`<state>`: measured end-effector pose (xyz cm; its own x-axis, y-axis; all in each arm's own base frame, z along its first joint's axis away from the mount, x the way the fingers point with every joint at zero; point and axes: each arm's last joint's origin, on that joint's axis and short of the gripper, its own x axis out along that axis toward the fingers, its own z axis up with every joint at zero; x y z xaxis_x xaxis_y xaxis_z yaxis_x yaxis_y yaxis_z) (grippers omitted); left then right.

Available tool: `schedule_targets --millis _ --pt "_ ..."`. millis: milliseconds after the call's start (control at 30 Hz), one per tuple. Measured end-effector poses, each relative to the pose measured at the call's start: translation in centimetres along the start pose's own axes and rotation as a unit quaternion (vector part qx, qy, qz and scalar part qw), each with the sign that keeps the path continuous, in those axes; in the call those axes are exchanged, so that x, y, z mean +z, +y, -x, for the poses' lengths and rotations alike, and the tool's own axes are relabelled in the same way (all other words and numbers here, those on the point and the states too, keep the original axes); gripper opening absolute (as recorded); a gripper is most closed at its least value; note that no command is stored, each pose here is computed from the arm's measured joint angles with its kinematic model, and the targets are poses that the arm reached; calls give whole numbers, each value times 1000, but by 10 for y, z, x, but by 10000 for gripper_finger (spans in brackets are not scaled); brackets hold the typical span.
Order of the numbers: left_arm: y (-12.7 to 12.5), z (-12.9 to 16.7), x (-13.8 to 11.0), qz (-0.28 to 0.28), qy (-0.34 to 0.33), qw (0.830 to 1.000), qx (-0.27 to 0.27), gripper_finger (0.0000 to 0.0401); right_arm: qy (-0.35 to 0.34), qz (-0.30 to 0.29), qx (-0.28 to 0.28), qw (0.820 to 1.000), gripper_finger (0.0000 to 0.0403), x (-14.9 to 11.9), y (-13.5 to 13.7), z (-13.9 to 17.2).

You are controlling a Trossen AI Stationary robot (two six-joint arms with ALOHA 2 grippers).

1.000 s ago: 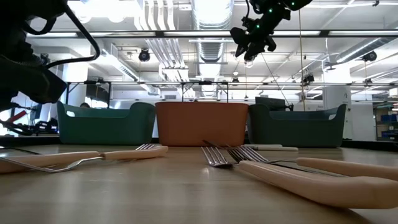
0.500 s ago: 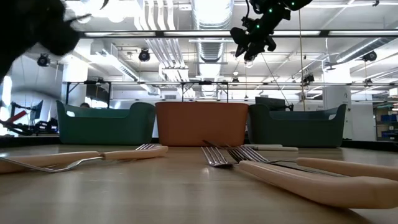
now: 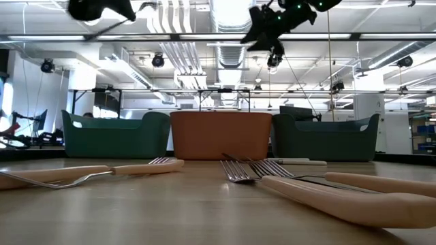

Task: Sort silverware by color (type)
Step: Put the black fork into the orange bin

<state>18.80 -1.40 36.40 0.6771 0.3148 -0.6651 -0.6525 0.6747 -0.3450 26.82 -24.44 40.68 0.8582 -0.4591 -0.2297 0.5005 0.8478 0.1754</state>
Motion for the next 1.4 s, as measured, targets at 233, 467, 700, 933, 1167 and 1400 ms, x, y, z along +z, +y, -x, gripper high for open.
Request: schedule_targets --millis 233,467,700,933,1167,1400 --pt "28 17 77 -150 -137 978 39 0 -65 -43 133 988 201 11 8 -10" --pt "58 16 138 -183 -267 939 117 0 -102 -89 233 963 201 9 21 -36" --pt "65 -24 170 -150 -311 929 135 0 -148 -96 237 955 201 4 36 -55" --pt "62 -66 187 -130 -307 933 134 0 -172 -71 209 960 201 2 43 -60" --pt "57 -79 199 -127 -333 926 121 0 -197 -37 176 964 201 4 46 -59" --pt "48 -92 198 -139 -332 927 107 0 -203 -26 167 964 201 5 46 -59"
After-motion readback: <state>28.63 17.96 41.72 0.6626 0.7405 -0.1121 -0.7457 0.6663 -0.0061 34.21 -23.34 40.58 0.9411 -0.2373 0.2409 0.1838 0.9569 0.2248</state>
